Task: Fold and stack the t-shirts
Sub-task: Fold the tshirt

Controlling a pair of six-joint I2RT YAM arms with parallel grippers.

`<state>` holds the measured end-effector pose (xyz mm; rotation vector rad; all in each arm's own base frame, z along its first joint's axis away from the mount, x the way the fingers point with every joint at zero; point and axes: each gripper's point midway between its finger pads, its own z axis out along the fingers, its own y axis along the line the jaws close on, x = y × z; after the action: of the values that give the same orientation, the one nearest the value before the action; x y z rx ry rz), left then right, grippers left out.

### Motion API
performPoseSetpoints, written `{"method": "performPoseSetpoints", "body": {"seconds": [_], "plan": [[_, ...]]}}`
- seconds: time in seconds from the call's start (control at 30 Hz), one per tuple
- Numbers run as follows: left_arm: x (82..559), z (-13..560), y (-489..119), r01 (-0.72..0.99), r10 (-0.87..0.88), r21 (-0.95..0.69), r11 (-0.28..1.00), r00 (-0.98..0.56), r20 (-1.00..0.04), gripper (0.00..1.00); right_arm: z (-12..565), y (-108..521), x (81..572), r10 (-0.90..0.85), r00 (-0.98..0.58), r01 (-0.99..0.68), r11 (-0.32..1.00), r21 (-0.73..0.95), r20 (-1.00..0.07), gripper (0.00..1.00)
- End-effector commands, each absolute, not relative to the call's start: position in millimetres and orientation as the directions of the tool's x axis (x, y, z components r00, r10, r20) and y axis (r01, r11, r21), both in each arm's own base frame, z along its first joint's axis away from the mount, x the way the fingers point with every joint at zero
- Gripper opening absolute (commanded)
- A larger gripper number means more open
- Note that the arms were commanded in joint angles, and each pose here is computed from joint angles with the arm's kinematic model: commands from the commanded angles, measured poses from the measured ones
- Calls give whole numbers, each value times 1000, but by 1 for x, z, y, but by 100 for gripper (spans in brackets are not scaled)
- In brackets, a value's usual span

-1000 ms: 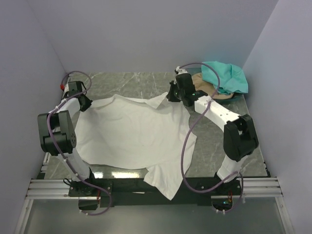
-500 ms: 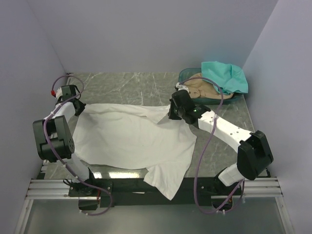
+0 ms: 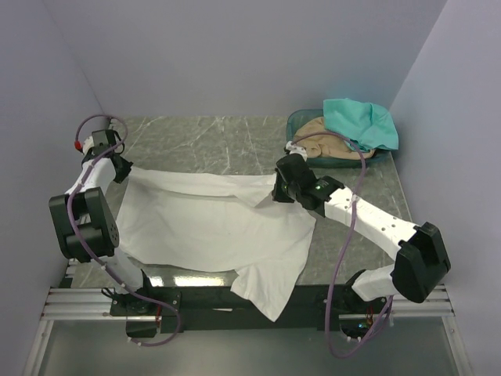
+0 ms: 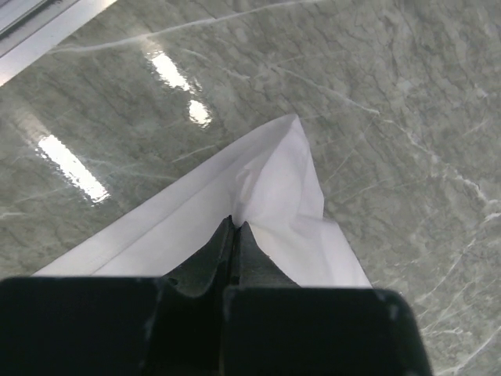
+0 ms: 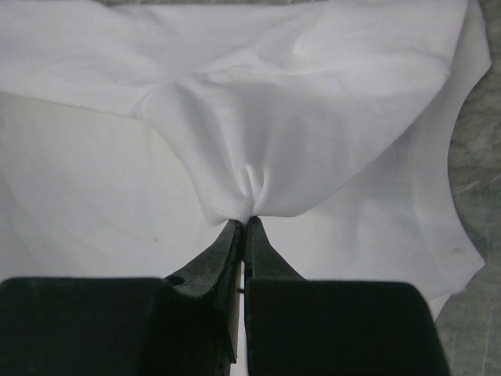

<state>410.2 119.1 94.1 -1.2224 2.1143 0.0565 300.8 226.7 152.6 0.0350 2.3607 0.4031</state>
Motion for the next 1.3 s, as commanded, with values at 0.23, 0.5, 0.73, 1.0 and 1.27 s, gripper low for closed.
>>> {"method": "performPoseSetpoints", "body": {"seconds": [0.23, 0.5, 0.73, 1.0, 1.27], "plan": [[398, 90, 135, -842, -766, -218, 493, -301, -568, 10, 102, 234, 240, 111, -852, -84, 936, 342, -512, 4], [395, 108, 137, -857, -774, -229, 462, -263, -576, 60, 75, 243, 217, -6, -885, -165, 939, 301, -466, 44], [401, 134, 118, -783, -774, -342, 519, -261, -577, 99, 125, 245, 255, -13, -775, -220, 943, 250, -631, 86], [429, 112, 83, -670, -773, -424, 609, -381, -508, 99, 124, 244, 314, 81, -764, -134, 950, 281, -640, 88], [447, 60, 81, -697, -790, -394, 599, -433, -435, 99, 57, 227, 358, 58, -841, -36, 986, 162, -538, 88]]}}
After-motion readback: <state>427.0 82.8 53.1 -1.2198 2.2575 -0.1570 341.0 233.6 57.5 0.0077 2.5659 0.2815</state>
